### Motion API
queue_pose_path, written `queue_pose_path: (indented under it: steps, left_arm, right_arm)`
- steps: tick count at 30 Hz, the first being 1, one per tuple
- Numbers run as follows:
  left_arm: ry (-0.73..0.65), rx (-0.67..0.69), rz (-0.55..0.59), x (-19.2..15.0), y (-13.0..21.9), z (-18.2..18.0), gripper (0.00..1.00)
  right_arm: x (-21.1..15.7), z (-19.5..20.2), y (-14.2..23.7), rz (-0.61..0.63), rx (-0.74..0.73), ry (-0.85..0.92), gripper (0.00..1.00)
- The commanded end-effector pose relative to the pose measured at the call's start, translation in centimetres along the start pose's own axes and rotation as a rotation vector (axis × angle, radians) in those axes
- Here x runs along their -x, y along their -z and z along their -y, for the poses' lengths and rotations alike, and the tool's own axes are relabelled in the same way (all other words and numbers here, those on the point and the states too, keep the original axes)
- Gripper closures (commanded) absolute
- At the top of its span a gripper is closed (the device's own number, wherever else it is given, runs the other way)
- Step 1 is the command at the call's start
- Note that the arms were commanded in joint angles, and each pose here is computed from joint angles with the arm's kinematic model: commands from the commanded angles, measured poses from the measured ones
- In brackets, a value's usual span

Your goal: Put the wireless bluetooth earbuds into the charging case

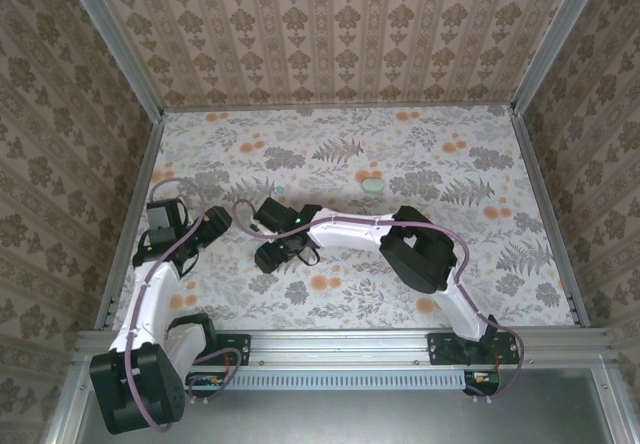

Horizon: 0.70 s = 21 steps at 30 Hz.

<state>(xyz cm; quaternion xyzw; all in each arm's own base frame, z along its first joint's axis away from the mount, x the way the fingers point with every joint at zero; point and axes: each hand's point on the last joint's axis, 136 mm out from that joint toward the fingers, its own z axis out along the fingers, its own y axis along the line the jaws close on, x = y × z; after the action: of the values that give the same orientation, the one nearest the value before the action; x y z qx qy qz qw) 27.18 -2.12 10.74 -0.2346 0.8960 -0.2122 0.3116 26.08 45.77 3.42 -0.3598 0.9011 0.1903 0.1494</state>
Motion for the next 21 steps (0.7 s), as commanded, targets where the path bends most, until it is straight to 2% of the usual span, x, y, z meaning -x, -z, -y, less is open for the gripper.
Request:
queue_pose_path:
  steps: [1,14,16,18,21]
  left_arm:
    - [0.022,0.032,0.017,0.5,0.3,-0.6,0.12]
    - [-0.062,0.018,-0.008,0.2,0.4,-0.2,0.06]
    - [-0.065,0.013,-0.008,0.2,0.4,-0.2,0.06]
    - [-0.069,0.006,-0.006,0.2,0.3,-0.1,0.06]
    - [-0.065,0.011,0.001,0.4,0.4,-0.1,0.07]
  right_arm:
    - [0.3,-0.5,-0.4,-0.013,-0.001,0.038,0.33]
    - [-0.3,-0.6,-1.8,-0.048,0.007,0.067,0.4]
    - [-0.6,-0.4,-2.0,-0.058,-0.001,0.071,0.45]
    - [-0.8,-0.2,-2.0,-0.066,-0.007,0.083,0.56]
    - [-0.8,-0.1,-1.5,-0.061,-0.015,0.106,0.65]
